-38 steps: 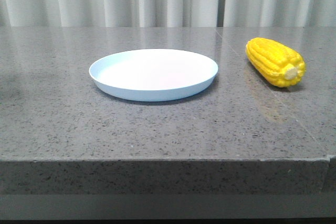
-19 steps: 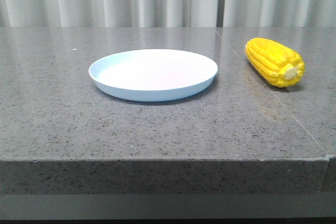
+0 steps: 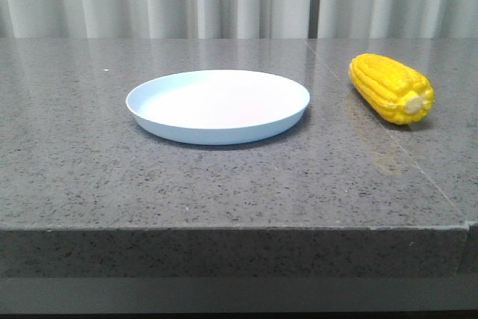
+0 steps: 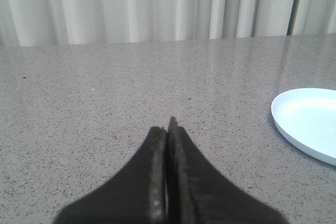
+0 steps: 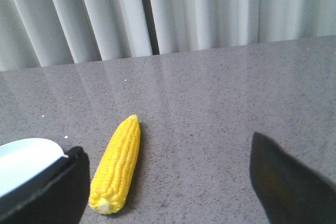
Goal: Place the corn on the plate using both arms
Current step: 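Release the plate and raise the left gripper away, then lower the right gripper over the yellow corn cob and grasp it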
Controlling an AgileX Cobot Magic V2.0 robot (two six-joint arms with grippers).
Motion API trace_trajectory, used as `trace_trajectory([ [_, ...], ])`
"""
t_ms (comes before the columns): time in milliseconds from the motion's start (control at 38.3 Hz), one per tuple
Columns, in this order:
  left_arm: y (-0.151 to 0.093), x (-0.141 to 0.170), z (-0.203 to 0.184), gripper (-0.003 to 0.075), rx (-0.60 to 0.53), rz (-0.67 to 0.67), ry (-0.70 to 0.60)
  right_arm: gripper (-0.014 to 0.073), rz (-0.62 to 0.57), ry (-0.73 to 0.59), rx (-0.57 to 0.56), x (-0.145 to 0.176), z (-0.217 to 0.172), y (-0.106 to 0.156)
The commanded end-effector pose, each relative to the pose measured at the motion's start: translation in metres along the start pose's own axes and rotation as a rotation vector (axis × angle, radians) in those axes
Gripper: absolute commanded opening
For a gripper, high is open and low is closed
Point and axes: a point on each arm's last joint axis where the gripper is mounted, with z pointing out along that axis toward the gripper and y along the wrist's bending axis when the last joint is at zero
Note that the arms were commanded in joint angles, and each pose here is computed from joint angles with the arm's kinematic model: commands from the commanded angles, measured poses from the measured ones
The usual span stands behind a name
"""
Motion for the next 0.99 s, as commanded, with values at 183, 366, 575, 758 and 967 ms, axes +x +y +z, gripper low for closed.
trace_trajectory([
  [183, -0.001, -0.016, -0.002, -0.002, 0.013, -0.005, -0.097, 0.0643, 0.051, 0.132, 0.003, -0.039, 0.05, 0.007],
  [366, -0.001, -0.016, -0.002, -0.002, 0.013, -0.005, -0.097, 0.0643, 0.064, 0.404, -0.003, -0.049, 0.104, 0.011],
  [575, -0.001, -0.016, -0.002, -0.002, 0.013, -0.005, -0.097, 0.0643, 0.033, 0.617, -0.089, -0.039, 0.166, 0.036],
  [758, -0.001, -0.016, -0.002, -0.002, 0.013, -0.005, -0.097, 0.0643, 0.013, 0.73, -0.139, -0.017, 0.212, 0.058],
  [967, -0.001, -0.016, -0.002, -0.002, 0.013, -0.005, -0.097, 0.0643, 0.025, 0.794, -0.116, 0.003, 0.25, 0.057],
])
